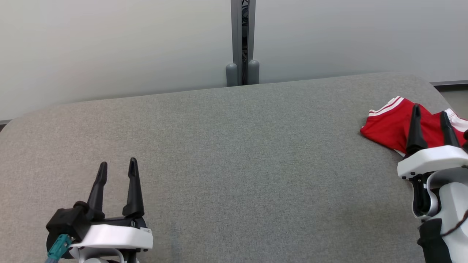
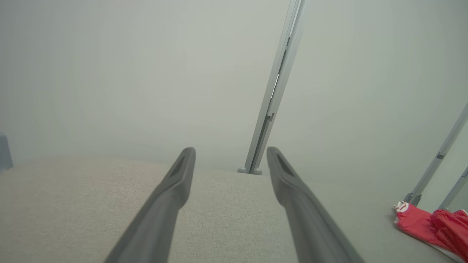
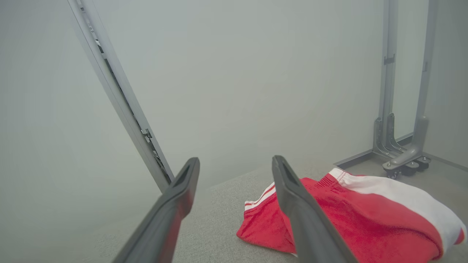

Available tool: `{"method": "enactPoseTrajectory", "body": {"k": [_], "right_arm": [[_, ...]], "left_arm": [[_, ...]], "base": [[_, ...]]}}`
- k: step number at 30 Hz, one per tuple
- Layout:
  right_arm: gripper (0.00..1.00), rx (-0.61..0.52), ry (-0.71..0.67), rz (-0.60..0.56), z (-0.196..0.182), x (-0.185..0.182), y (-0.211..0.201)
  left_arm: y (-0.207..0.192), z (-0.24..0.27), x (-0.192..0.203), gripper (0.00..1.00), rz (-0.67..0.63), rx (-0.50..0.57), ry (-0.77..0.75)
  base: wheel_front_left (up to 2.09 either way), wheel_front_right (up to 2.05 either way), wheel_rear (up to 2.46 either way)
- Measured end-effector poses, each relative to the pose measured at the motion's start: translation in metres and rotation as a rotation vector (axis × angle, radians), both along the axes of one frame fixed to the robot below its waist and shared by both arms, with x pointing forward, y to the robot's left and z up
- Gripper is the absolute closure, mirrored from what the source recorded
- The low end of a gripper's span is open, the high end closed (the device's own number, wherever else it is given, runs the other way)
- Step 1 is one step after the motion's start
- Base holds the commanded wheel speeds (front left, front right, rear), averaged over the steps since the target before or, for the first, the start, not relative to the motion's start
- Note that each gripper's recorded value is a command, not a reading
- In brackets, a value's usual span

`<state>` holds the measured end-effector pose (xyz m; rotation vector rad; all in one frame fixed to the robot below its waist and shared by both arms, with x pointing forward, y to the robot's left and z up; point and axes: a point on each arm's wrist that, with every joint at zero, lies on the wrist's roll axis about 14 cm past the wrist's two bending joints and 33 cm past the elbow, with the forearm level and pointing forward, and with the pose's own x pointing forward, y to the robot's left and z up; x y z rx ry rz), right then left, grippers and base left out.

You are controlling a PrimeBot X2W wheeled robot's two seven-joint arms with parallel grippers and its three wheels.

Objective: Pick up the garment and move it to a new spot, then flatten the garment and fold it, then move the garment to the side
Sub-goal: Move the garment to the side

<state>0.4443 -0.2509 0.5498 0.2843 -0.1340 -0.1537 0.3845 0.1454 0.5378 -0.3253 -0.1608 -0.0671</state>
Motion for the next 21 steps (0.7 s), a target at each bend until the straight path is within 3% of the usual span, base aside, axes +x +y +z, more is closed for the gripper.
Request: {"method": "enactPoseTrajectory", "body": {"k": [9,16,21], "right_arm": [[0.0,-0.158,-0.171,0.168,0.042,-0.022,0.041],[0.0,-0.237,-0.129,0.229,0.021,-0.036,0.064],[0.0,-0.235,-0.074,0.251,-0.002,-0.046,0.078]], "left_arm": [[0.017,0.016,0.0,0.0,0.059,-0.001,-0.045],[0.018,0.004,-0.002,0.0,0.065,-0.001,-0.009],[0.007,-0.013,-0.008,0.0,0.034,0.028,0.04]], "base": [[0.0,0.0,0.0],[0.0,0.0,0.0],[0.0,0.0,0.0]]}}
